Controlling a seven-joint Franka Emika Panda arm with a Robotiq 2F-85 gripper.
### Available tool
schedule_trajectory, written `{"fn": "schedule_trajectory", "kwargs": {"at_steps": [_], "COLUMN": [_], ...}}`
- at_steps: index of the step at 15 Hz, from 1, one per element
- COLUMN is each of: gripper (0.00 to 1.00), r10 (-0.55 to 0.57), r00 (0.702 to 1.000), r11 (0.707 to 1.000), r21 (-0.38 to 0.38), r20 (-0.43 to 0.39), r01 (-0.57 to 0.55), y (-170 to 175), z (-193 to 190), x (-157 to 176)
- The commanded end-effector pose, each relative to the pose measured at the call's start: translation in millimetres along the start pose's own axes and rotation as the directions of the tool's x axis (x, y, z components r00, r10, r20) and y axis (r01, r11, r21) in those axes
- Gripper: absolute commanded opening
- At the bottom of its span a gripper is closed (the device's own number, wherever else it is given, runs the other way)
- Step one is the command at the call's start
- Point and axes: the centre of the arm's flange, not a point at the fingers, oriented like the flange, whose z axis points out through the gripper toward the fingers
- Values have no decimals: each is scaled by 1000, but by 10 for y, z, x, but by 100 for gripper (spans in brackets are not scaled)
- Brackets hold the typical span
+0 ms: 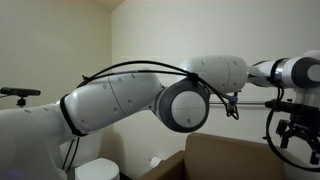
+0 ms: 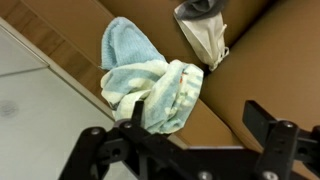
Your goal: Pick up the towels and put them on the left hand rest of the couch.
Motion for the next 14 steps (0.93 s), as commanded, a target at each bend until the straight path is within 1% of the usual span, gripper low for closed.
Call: {"fn": "schedule_trajectory", "kwargs": {"at_steps": [1, 4, 5, 6, 9, 12, 13, 14], "gripper": [100, 100, 100, 100, 100, 100, 100, 100], "r10": [-131, -203, -195, -157, -170, -168, -186, -213], "r00": [989, 969, 974, 980, 978, 979, 977, 973], "r11": [983, 948, 954, 969, 963, 964, 961, 952], "r21": [-123, -219, -210, -174, -189, -190, -186, -204], "r20": [73, 144, 113, 119, 117, 117, 104, 88], "r01": [139, 231, 215, 177, 190, 188, 203, 227], "y": [114, 57, 2, -44, -162, -147, -186, -273], "z": [335, 485, 427, 271, 266, 261, 348, 521], "x": [-693, -743, -792, -68, -82, -80, -124, -205]}}
